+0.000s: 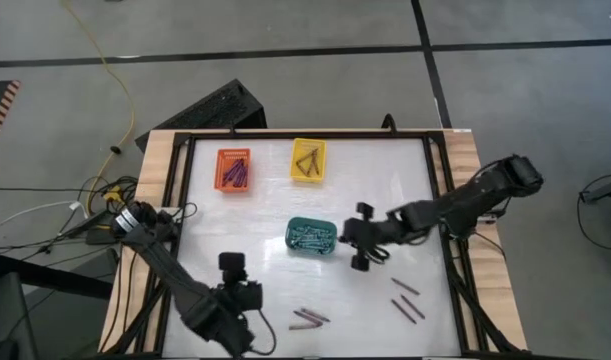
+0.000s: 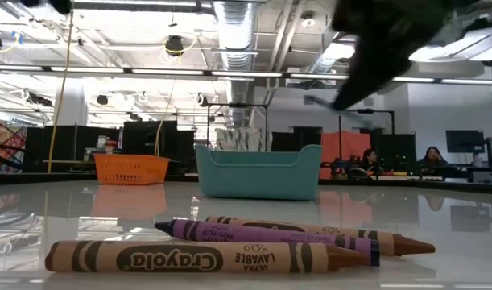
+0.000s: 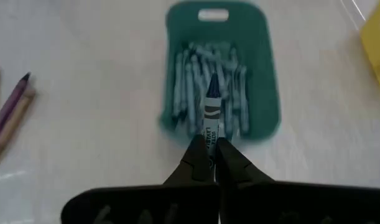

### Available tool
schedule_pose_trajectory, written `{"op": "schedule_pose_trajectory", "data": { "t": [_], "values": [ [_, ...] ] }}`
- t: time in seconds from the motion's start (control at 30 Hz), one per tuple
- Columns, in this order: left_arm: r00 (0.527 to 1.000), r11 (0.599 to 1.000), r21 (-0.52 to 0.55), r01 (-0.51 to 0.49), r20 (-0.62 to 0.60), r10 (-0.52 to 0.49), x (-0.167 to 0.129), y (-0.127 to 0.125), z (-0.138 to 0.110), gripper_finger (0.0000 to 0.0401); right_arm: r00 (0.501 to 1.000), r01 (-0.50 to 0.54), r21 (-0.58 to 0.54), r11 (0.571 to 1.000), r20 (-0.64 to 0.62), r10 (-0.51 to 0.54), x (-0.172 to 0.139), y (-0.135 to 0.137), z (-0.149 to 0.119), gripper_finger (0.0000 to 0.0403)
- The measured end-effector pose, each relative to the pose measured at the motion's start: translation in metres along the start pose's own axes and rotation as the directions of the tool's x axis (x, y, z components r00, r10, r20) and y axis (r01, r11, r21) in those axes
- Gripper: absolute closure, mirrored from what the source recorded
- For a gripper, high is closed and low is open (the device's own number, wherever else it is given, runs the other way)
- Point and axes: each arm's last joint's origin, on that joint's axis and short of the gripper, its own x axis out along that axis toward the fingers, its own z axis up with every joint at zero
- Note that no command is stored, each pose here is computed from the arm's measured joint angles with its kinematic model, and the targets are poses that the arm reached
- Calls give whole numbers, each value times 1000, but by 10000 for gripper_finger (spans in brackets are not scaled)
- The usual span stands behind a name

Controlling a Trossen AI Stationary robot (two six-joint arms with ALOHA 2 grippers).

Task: Sort crayons
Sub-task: Put the blue crayon into the blue bin

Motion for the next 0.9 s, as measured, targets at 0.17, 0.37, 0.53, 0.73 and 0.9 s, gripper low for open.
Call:
{"op": "schedule_pose_trajectory", "data": {
  "t": [0.17, 0.37, 0.53, 0.73, 0.9],
  "values": [
    [1000, 995, -102, -7, -2, 7, -12, -15, -19, 260, 999, -40, -65, 997, 30, 42, 20, -11, 24, 403],
    [1000, 977, -212, -8, -15, 5, -13, -36, -47, 260, 997, -72, -165, 984, 29, 78, 44, -11, 53, 403],
    [999, 947, -321, -2, -48, -15, -6, -53, -71, 260, 993, -115, -203, 972, -11, 115, 67, -13, 70, 403],
    [994, 886, -460, 53, -58, -89, 5, -71, -92, 260, 988, -140, -206, 969, -98, 122, 90, -18, 73, 401],
    [985, 831, -548, 96, -67, -158, 15, -85, -106, 260, 981, -177, -189, 966, -115, 157, 98, -23, 77, 400]
  ]
}}
